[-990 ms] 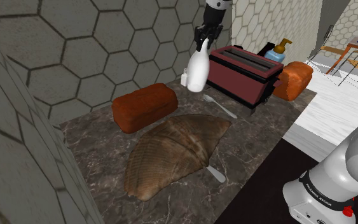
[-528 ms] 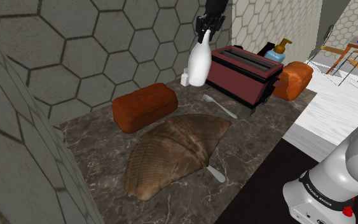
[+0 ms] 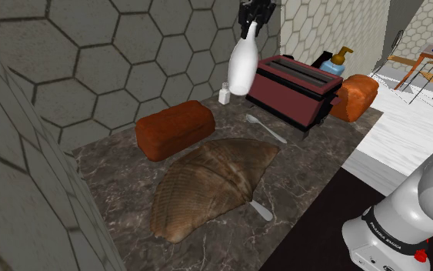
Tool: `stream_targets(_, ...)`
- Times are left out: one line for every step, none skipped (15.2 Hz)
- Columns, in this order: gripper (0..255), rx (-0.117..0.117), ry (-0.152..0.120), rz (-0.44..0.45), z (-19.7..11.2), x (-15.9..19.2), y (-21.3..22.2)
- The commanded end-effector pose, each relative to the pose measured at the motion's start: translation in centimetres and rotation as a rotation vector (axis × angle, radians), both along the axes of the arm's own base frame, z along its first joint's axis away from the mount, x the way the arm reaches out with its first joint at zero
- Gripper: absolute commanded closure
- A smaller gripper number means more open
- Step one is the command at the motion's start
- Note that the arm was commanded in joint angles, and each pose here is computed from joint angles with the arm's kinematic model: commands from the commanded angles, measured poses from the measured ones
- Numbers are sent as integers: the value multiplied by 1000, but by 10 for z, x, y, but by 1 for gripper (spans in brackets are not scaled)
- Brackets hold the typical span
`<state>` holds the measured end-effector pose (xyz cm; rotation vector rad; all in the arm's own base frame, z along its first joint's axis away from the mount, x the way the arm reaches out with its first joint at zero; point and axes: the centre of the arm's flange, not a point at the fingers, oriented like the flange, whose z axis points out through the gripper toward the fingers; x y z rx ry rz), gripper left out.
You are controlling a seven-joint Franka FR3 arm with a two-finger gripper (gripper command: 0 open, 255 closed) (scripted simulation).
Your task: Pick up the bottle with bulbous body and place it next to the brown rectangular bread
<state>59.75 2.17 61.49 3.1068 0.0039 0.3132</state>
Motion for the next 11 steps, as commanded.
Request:
stream_targets(255, 0, 0, 0, 11, 0, 0)
stream_targets(255, 0, 0, 0, 16, 0, 0)
stream_targets(255, 0, 0, 0, 21, 0, 0)
stream_targets(255, 0, 0, 0, 26, 0, 0)
stream_targets(255, 0, 0, 0, 32, 0, 0)
stream_targets(255, 0, 0, 0, 37, 0, 0)
stream_targets(255, 0, 0, 0, 42, 0, 0)
stream_targets(255, 0, 0, 0, 47, 0, 0)
stream_targets(255, 0, 0, 0, 53, 0, 0)
stream_targets(255, 0, 0, 0, 58, 0, 0)
stream_targets(255, 0, 0, 0, 63, 0, 0)
